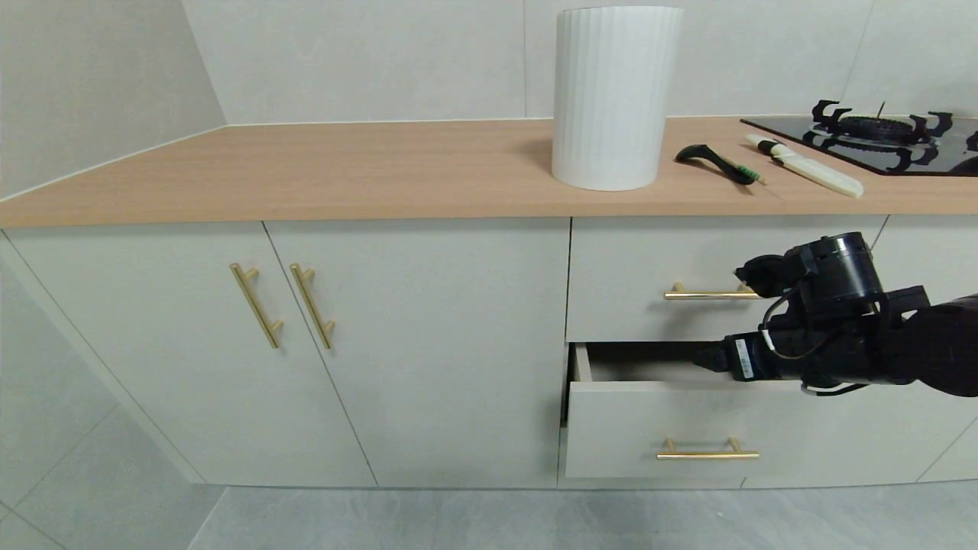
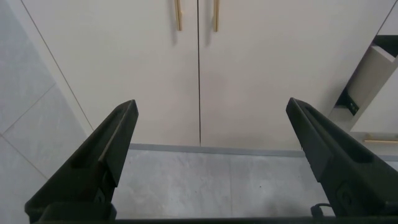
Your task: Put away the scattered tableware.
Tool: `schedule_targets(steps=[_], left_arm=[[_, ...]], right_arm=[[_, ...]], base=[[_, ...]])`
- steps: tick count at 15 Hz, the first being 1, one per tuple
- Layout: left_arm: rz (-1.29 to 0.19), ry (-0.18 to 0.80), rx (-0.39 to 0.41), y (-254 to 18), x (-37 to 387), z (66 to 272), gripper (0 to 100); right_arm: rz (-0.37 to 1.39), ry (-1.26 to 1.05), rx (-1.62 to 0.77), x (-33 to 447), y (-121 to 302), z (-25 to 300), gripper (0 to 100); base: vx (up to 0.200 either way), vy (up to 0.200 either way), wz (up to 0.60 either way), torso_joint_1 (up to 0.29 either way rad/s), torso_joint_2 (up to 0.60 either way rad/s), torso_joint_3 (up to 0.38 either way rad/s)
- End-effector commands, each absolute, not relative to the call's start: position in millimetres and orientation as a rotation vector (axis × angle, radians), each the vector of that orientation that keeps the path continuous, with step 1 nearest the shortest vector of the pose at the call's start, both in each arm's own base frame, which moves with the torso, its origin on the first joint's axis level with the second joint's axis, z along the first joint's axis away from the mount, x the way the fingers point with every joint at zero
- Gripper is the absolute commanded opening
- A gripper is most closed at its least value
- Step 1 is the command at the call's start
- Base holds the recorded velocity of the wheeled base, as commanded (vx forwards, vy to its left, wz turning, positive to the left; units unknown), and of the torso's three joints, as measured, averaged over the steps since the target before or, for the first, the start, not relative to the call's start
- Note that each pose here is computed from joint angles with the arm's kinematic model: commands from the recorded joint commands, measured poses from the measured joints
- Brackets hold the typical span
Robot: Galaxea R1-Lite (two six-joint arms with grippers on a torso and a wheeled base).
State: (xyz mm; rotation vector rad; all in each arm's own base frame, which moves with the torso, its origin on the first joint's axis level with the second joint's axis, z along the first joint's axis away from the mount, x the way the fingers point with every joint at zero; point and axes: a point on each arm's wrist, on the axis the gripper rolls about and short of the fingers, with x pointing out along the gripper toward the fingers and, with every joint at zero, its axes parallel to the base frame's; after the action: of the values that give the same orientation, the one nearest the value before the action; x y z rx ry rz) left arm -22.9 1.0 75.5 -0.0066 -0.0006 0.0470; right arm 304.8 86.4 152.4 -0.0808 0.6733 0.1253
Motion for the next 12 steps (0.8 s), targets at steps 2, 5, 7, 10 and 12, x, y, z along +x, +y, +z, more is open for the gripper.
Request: schedule_targets(steps=[2,5,7,10,12], left_arm=[[0.048,0.000,-0.008,1.0,-22.8,75.5,100],[0.048,0.000,-0.008,1.0,-22.8,75.5,100],[0.048,0.000,-0.008,1.0,-22.8,75.5,100],[0.048,0.000,-0.008,1.0,-22.8,75.5,100],[0.048,0.000,-0.008,1.0,-22.8,75.5,100]], right_arm=[[0.090,0.704,-0.077,327.0,92.7,118.5,100],[0.080,0.685,-0.052,339.3,96.3,102.1,100],[0.079,0.694,-0.052,341.6,96.9,96.3,100],[0.081,0.701,-0.055,340.6,96.7,94.8,100],[0.084,0.705,-0.058,336.5,95.5,96.8,100]], base=[[0.000,0.000,0.00,0.000,0.00,0.000],[0.000,0.000,0.00,0.000,0.00,0.000],[0.000,0.000,0.00,0.000,0.00,0.000],[0.000,0.000,0.00,0.000,0.00,0.000],[0.000,0.000,0.00,0.000,0.00,0.000]])
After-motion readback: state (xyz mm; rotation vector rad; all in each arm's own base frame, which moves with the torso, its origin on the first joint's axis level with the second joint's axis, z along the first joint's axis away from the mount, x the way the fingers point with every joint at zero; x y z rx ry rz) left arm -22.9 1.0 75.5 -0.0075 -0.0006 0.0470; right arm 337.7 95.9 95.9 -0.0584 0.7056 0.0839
